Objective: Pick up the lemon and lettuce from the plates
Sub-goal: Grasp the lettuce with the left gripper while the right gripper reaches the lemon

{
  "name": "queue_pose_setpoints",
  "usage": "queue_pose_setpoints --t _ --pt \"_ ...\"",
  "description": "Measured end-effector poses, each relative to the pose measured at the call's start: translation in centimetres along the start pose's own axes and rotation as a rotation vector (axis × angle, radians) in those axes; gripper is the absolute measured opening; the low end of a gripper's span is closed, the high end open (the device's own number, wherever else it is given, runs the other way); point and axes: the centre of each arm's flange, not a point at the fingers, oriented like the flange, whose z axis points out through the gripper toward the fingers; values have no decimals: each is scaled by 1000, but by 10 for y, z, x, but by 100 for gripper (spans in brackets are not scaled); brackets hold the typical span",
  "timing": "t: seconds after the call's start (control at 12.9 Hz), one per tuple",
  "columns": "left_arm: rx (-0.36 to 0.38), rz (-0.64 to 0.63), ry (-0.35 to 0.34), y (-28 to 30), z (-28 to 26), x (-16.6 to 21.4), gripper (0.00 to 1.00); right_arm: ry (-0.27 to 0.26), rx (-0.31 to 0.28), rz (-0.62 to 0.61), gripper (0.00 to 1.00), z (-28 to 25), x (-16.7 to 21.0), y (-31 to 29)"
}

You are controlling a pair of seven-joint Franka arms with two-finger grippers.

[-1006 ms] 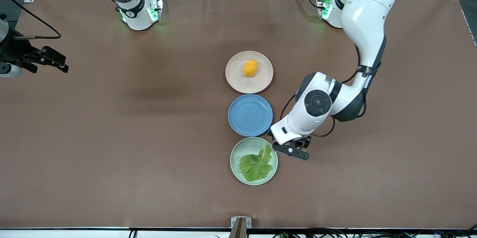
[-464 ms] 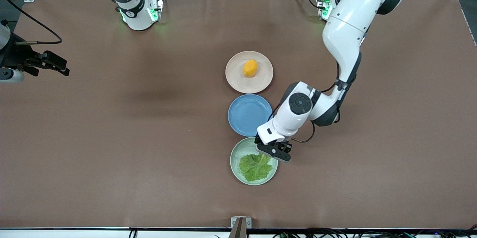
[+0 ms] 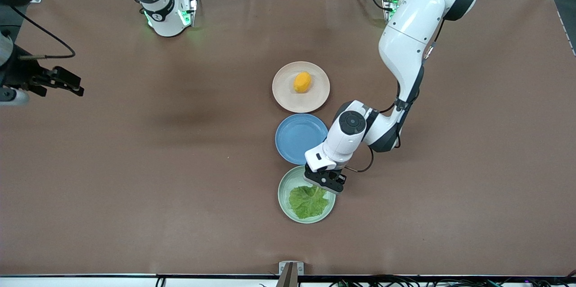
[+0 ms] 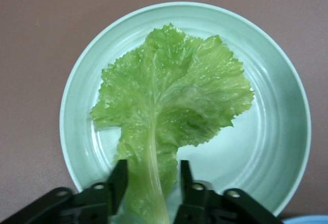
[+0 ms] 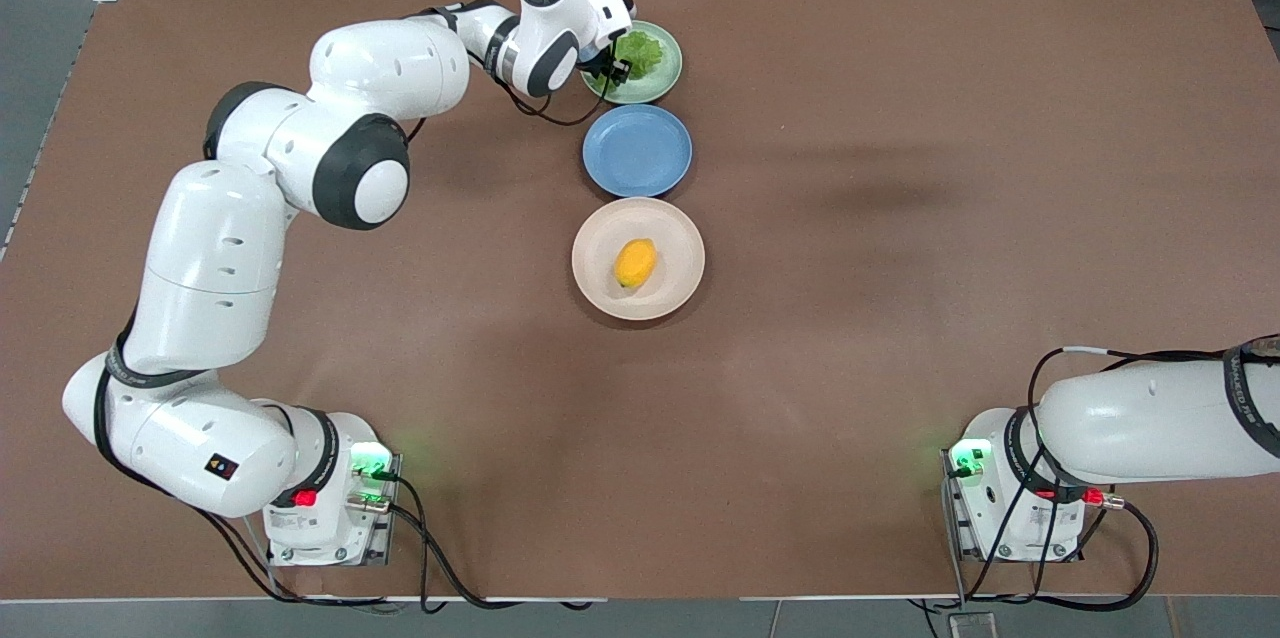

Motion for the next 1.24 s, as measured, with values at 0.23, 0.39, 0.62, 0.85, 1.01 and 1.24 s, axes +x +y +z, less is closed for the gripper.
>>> queue_pose_setpoints --t 0.23,0.39,0.62,0.85,1.01,1.24 --pt "-3 1 12 1 3 0 21 -46 0 24 100 20 8 -15" --pt "-4 0 21 2 0 3 5 -60 23 114 100 22 7 -44" --pt "-8 -1 39 4 -8 11 4 -101 48 222 100 30 -4 -120" --pt "2 -7 22 7 -50 34 4 -99 27 297 100 55 -33 -230" --pt "35 -18 -44 -7 -104 53 4 -71 30 358 100 79 -59 -294" --pt "92 -60 -145 -69 -175 62 4 -37 49 428 100 110 -104 -377"
